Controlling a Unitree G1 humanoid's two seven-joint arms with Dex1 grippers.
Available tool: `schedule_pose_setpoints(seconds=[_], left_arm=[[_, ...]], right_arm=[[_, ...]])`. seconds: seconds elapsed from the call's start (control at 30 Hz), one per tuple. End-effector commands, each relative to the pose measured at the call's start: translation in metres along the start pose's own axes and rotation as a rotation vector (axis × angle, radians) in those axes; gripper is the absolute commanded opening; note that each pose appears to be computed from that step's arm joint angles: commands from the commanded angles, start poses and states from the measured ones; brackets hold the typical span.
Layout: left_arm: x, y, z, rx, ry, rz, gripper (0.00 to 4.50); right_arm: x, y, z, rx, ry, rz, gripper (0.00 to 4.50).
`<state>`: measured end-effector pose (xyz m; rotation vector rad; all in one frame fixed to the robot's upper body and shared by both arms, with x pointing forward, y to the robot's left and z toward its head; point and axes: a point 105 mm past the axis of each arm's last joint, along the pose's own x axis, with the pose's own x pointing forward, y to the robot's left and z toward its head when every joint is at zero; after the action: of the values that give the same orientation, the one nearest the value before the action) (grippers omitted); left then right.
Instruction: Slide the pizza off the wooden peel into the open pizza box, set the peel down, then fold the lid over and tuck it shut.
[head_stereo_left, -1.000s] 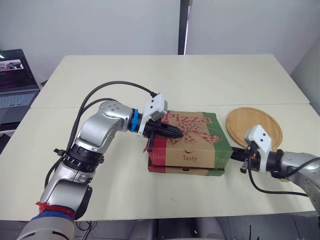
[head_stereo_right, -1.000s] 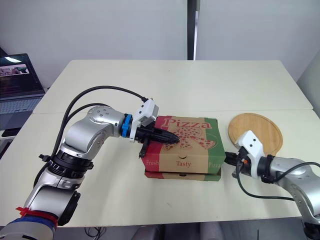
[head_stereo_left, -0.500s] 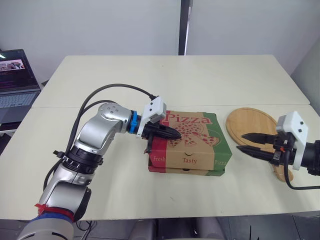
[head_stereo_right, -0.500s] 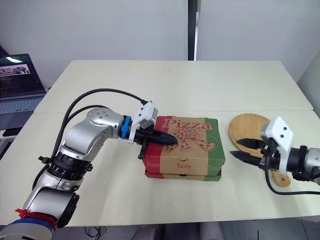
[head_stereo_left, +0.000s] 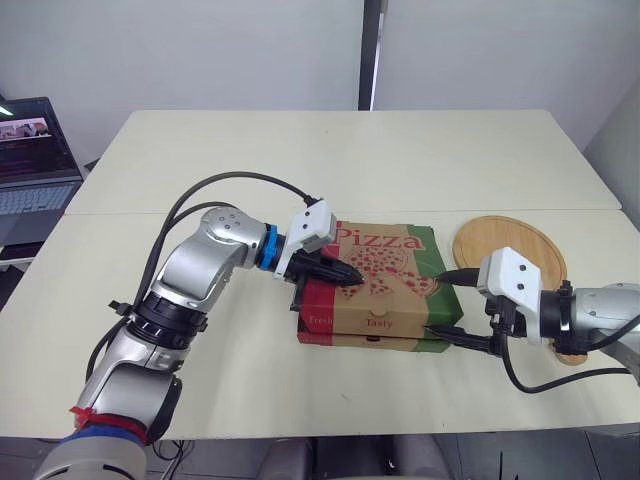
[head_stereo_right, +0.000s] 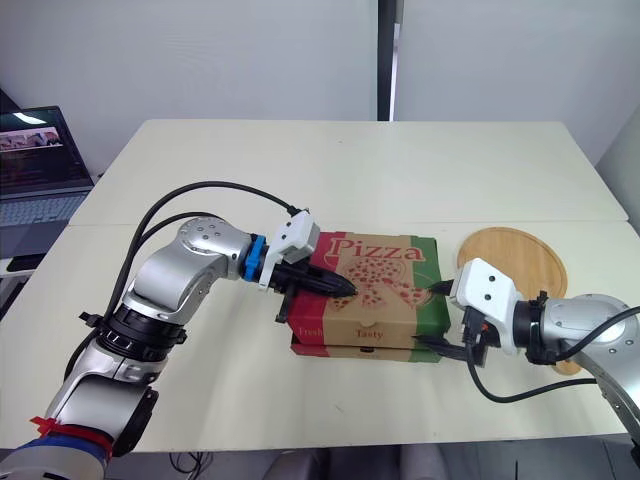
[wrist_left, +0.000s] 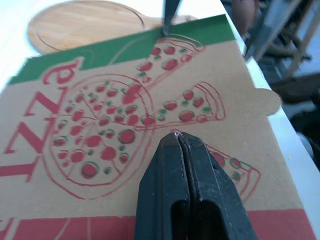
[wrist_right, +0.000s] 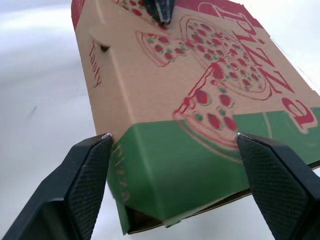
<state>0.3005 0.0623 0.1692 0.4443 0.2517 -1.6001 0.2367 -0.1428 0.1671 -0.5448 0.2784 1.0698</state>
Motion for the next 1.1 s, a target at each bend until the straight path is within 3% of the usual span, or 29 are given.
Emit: schedule_pose_setpoints(seconds=[0.03, 0.63, 0.9, 1.1], left_arm=[[0.002, -0.006, 0.008, 0.076, 0.018, -0.033, 0.00], [0.008, -0.013, -0.006, 0.121, 0.076, -0.049, 0.00], [0.010, -0.015, -0.015, 0.126, 0.099, -0.027, 0.00], [0.010, -0.013, -0.016, 0.127, 0.099, -0.011, 0.00]], right_arm=[[0.000, -0.002, 0.006, -0.061, -0.012, -0.021, 4.22], [0.013, 0.005, -0.006, -0.131, 0.017, -0.063, 4.22], [0.011, 0.011, -0.007, -0.098, -0.002, -0.081, 4.22], [-0.008, 0.006, 0.003, 0.018, -0.072, -0.086, 4.22]])
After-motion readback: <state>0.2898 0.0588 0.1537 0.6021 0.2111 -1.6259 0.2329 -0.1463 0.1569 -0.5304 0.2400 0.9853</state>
